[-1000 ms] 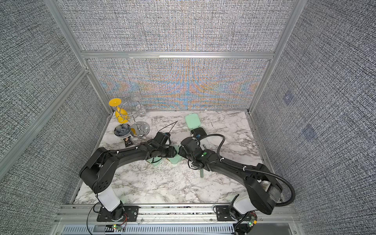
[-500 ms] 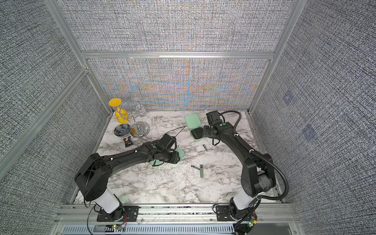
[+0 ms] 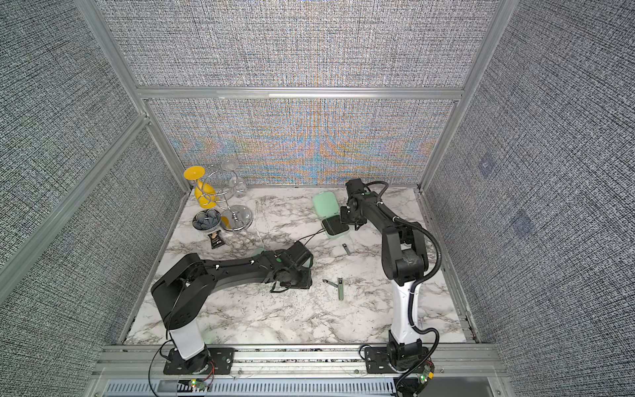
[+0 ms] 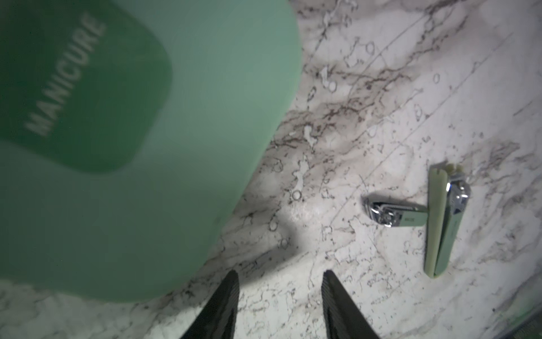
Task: Organize nail clipper sets
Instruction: Adjust the storage box at the center of the board.
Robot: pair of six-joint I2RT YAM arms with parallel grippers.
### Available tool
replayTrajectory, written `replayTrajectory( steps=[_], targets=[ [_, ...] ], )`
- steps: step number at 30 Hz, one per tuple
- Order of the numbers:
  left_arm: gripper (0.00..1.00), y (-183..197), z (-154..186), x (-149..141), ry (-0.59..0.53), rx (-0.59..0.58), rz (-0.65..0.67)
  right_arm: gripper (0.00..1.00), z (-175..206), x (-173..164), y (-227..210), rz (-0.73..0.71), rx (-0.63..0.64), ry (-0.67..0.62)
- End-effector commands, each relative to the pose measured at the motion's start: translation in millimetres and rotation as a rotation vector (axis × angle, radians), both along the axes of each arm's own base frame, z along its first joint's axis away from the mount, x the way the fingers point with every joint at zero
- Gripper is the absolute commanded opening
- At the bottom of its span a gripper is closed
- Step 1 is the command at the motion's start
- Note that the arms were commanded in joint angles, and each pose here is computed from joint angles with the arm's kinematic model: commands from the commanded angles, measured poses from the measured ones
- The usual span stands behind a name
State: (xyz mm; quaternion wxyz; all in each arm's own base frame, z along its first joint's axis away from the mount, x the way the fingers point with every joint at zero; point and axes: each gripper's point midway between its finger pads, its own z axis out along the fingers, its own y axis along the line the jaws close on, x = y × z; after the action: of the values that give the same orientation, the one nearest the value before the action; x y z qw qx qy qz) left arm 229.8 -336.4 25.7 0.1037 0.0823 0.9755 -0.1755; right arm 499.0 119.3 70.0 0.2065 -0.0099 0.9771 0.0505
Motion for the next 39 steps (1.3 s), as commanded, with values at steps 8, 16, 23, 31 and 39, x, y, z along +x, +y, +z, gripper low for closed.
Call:
replayTrajectory(
  steps=[8, 16, 23, 31, 39],
  targets=[
    [0.48, 26, -9, 35, -0.054, 0.144, 0.113, 0.48, -37, 6, 4, 0.016, -0.002, 0.072],
    [0.48, 54, -7, 62, -0.056, 0.185, 0.144, 0.41, -52, 8, 3, -0.006, -0.004, 0.095],
    [0.49, 63, 6, 96, -0.094, 0.163, 0.177, 0.37, -52, 14, 8, -0.020, 0.019, 0.096],
    [0.49, 78, 12, 125, -0.117, 0.153, 0.232, 0.35, -59, -1, 25, -0.010, 0.046, 0.131],
    [0.48, 95, 18, 143, -0.128, 0.128, 0.279, 0.32, -68, -30, 43, -0.037, 0.033, 0.163]
  ],
)
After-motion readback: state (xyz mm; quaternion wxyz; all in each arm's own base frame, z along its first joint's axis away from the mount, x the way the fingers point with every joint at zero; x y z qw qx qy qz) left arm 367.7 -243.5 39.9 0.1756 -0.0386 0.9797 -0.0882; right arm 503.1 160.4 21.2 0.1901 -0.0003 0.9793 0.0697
